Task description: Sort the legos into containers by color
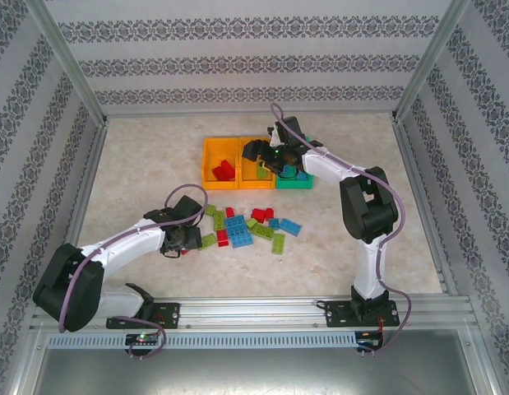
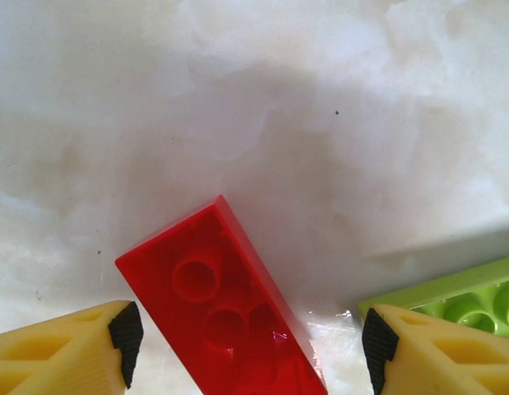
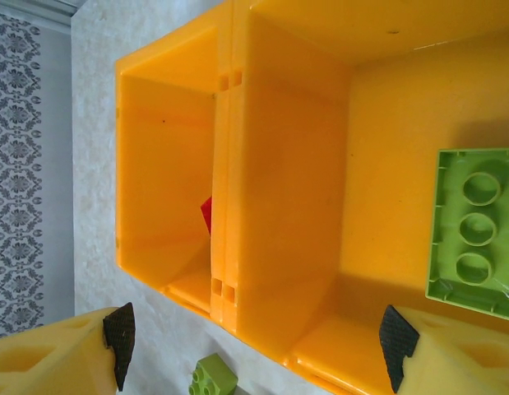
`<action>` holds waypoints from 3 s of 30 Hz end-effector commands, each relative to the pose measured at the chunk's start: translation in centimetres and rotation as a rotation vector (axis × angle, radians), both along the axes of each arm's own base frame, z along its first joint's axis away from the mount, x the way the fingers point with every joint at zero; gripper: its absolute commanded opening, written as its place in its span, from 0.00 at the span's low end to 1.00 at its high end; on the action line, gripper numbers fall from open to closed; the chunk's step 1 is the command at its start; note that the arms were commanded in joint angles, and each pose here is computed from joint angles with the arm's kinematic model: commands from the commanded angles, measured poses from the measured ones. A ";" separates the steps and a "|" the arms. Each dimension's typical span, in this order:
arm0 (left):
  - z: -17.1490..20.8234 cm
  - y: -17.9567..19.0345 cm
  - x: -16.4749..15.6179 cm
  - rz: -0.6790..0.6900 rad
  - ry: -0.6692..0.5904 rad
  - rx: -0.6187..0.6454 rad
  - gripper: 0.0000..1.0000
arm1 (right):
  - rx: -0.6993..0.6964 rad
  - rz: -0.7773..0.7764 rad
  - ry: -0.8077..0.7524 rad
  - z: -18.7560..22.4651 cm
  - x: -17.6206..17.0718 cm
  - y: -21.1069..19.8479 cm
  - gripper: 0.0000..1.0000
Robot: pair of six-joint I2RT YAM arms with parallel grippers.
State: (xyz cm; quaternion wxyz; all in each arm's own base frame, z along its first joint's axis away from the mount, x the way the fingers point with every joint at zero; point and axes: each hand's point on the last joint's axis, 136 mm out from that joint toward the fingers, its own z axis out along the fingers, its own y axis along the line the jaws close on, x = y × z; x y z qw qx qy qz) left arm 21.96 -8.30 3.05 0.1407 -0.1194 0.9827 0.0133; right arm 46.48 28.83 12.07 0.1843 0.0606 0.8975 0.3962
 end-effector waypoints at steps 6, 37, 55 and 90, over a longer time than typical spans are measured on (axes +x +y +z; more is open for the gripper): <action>0.1 1.1 -0.7 0.120 -0.031 -0.038 0.59 | 0.036 0.005 -0.050 2.7 -0.2 -0.7 0.80; 6.8 -1.6 7.6 -0.019 -0.241 -0.067 0.23 | -0.349 -0.156 -0.142 1.2 -9.5 -13.0 0.78; 8.6 -9.3 27.7 -0.254 -0.275 -0.131 0.23 | -0.492 -0.033 0.025 -5.9 -20.5 -12.4 0.81; 10.6 -10.3 21.3 -0.243 -0.352 -0.358 0.78 | -0.537 -0.228 0.124 -8.2 -20.3 -15.3 0.73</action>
